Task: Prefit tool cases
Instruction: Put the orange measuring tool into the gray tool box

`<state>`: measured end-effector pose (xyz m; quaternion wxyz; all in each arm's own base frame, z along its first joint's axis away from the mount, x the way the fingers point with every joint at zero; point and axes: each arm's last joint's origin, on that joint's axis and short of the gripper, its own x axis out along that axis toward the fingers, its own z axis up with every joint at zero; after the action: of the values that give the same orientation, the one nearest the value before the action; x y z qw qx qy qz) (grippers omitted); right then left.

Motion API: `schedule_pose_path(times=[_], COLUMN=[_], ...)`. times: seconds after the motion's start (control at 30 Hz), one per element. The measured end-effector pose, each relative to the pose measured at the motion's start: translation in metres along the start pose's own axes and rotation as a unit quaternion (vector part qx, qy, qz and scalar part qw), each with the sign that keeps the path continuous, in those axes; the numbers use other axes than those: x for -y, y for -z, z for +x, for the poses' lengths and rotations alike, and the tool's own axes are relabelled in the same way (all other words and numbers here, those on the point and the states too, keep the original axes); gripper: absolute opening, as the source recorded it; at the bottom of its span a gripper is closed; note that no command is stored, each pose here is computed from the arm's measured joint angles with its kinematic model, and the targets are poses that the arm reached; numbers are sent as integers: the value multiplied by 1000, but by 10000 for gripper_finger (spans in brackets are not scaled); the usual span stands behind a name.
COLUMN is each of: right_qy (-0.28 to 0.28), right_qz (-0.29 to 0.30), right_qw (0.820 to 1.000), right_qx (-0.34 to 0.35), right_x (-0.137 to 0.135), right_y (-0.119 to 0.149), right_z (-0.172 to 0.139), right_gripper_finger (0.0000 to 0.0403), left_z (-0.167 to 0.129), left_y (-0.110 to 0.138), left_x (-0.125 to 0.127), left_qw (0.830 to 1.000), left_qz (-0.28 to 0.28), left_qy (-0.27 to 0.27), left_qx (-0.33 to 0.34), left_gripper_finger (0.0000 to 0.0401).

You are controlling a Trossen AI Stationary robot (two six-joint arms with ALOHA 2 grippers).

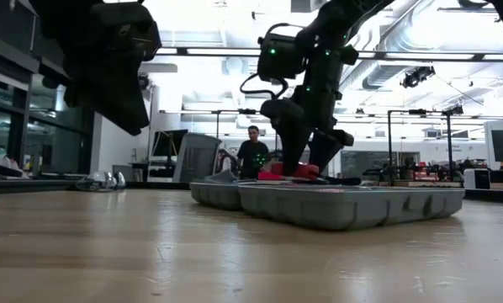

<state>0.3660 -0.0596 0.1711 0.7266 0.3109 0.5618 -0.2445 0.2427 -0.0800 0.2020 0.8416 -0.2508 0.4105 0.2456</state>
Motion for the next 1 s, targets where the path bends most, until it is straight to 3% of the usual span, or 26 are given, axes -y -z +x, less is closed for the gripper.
schedule_pose_path(times=[1.0], right_qy=[14], right_qz=[2], right_qw=[1000], right_qx=[-3], right_x=[2], right_y=[-1], right_z=[9], right_gripper_finger=[248], left_z=[0], left_y=[0], left_x=[0], left_qw=[1000], left_qz=[-11], left_qy=[1], left_qx=[1], left_gripper_finger=[126])
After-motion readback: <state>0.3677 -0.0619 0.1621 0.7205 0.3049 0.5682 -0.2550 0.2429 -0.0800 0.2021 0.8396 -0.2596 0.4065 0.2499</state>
